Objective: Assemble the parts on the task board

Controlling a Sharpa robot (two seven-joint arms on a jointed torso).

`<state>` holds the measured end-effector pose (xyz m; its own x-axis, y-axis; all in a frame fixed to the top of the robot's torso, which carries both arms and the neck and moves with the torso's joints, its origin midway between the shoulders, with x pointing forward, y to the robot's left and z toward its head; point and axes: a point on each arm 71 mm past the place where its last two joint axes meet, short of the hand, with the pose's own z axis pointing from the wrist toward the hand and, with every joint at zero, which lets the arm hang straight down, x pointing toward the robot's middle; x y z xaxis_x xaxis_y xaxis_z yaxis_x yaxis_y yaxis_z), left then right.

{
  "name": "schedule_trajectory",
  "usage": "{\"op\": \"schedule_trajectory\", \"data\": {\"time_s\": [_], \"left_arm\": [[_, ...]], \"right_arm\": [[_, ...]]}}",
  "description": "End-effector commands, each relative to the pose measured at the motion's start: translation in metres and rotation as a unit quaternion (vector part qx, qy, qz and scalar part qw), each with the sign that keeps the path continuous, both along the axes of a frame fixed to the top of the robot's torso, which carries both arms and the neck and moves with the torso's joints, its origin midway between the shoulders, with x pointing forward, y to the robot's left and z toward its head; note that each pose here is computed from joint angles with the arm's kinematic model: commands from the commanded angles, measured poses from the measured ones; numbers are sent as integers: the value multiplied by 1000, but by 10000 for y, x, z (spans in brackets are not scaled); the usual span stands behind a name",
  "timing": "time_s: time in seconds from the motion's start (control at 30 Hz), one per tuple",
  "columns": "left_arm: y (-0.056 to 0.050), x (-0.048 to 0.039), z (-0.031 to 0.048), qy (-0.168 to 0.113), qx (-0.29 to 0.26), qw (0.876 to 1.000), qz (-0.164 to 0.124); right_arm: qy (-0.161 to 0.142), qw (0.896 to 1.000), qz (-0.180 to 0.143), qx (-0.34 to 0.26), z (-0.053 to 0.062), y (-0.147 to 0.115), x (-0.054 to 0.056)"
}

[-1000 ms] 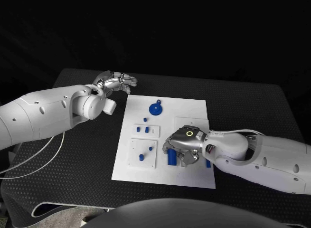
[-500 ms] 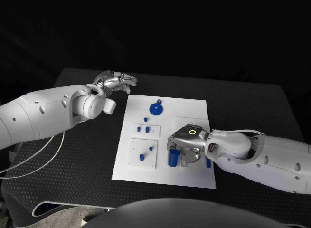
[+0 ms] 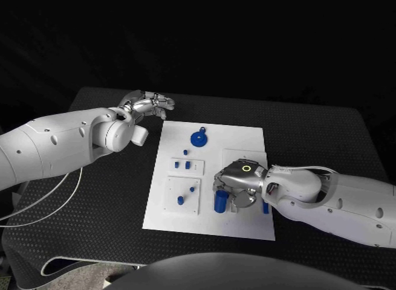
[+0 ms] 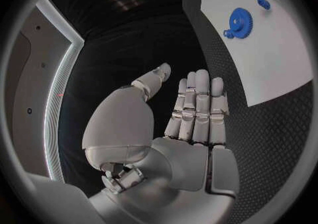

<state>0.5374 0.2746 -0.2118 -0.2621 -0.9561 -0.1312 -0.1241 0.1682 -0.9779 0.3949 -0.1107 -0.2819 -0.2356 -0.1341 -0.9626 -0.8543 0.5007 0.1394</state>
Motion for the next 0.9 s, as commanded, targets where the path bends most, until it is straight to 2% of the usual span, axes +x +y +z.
{"op": "schedule_trajectory", "data": {"time_s": [0.03,0.37,0.9], "left_arm": [[-18,-3,8,-2,-3,1000,-8],[-18,-7,8,-1,-3,1000,-8],[-14,-8,6,0,-3,1000,-10]], "right_arm": [[7,1000,-1,-4,-19,-18,6],[2,1000,-19,-15,-33,-55,41],[-18,1000,-12,14,30,-12,7]]}}
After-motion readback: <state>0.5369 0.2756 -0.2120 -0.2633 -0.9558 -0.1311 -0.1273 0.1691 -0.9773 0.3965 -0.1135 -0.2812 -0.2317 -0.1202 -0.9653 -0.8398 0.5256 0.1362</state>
